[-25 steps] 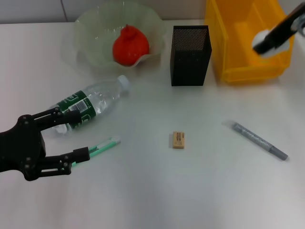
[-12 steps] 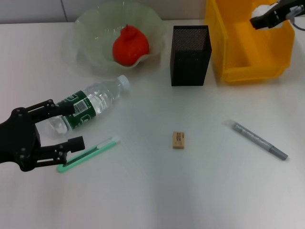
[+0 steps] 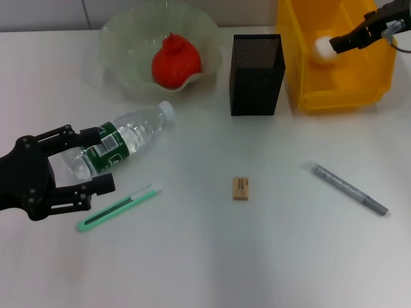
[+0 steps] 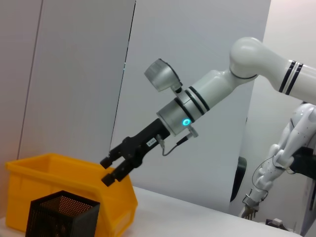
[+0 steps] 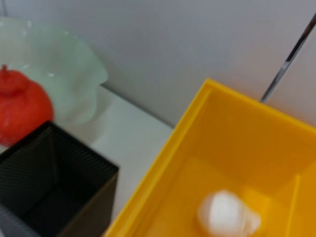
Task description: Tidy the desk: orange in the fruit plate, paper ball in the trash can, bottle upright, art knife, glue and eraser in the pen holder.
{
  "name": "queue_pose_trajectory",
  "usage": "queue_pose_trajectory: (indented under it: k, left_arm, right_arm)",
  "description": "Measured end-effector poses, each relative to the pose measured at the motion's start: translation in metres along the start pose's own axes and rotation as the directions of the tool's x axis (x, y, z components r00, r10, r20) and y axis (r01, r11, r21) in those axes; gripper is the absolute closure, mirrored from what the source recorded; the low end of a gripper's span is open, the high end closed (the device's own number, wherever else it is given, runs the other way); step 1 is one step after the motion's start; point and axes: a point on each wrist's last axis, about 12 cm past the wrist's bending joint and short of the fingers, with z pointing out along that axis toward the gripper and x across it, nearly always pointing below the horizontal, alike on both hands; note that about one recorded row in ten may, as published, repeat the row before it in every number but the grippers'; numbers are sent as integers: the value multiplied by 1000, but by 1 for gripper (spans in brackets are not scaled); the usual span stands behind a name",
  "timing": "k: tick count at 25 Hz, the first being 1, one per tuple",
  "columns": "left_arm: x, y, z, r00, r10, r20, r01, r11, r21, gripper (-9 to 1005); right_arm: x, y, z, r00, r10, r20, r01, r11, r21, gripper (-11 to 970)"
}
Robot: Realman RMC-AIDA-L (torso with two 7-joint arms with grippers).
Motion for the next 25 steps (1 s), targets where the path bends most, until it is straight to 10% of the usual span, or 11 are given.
queue_pose_trajectory:
  k: [8, 16, 19, 22, 25]
  left_arm:
    - [-10, 9, 1, 999, 31, -18, -31, 999, -9, 172]
    - [-34, 27, 6, 993, 37, -115, -42, 998, -41, 178]
    - [-75, 53, 40, 932, 46, -359, -92, 989, -112, 181]
    - [-75, 53, 40, 932, 46, -359, -92, 989, -112, 183]
    - [-106, 65, 89, 818, 1, -575, -114, 981, -160, 185]
  right_arm:
    - [3, 11, -42, 1000, -10, -4, 9, 988, -152, 124]
    - [66, 7, -78, 969, 49, 241, 62, 899, -433, 125]
    - [109, 12, -87, 929, 39, 369, 143, 880, -454, 125]
    - [128, 14, -88, 917, 49, 395, 158, 865, -475, 125]
    - [156, 16, -91, 898, 90, 430, 159, 846, -509, 125]
